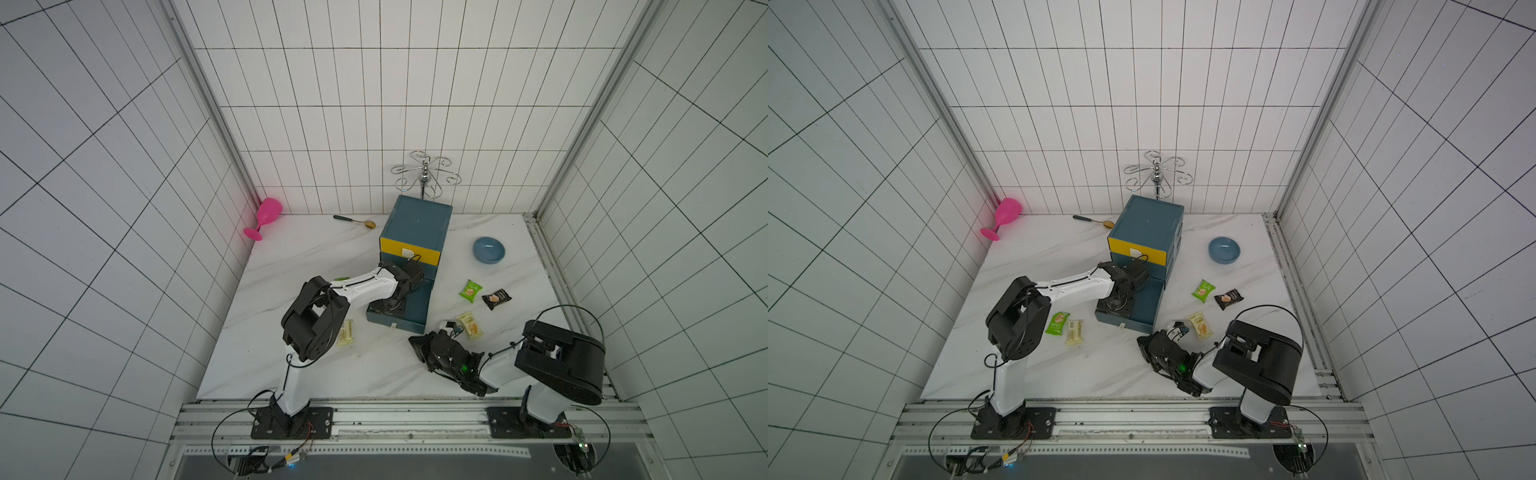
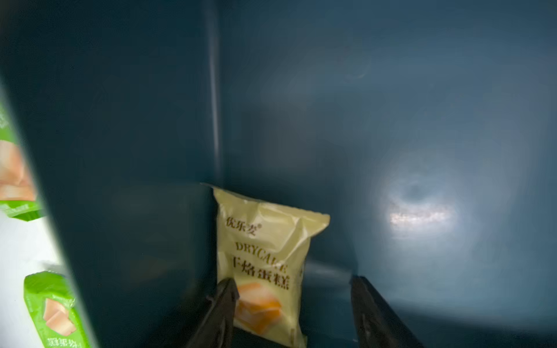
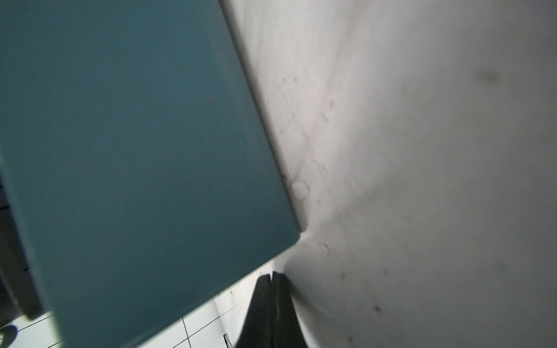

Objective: Take the cookies out of the drawer
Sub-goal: Adjust the cookie in the drawer.

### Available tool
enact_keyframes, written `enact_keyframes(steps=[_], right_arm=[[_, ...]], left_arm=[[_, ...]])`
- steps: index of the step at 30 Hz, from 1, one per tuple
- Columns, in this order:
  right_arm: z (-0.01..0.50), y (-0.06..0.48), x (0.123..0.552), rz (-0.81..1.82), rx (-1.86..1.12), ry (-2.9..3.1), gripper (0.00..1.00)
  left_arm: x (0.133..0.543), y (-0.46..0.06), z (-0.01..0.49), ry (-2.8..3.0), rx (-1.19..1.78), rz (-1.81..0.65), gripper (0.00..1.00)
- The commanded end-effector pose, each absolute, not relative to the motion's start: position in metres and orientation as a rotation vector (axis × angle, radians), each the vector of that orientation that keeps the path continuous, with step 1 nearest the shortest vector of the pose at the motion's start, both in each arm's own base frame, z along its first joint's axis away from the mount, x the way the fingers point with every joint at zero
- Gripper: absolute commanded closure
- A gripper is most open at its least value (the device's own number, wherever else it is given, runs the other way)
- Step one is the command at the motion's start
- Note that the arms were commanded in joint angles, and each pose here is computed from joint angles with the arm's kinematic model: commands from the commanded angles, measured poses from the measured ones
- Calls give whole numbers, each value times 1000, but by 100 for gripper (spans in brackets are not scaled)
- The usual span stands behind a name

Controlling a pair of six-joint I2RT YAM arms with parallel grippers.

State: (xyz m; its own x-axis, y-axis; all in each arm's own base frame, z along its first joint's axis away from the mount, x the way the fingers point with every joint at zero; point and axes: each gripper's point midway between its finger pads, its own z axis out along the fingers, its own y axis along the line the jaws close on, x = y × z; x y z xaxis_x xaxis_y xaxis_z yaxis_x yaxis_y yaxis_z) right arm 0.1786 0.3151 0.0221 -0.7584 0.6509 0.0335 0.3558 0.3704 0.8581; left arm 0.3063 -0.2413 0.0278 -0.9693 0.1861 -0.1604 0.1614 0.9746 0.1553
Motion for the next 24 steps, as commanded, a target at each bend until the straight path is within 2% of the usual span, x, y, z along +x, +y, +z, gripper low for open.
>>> enact_keyframes(steps=[1, 7, 17, 24], right_arm=[[2, 301, 172, 1240, 880, 2371, 100], [2, 303, 172, 1247, 873, 2373, 100], [1, 305, 172, 1253, 871, 2379, 100], [-1, 305, 171, 1258, 878, 2380, 100]], left_arm=[[302, -246, -2, 2999, 302, 207, 36], [300, -252, -6, 3002, 330, 179, 40], [301, -273, 16, 2949, 345, 12, 67], [303, -275, 39, 2904, 317, -47, 69]])
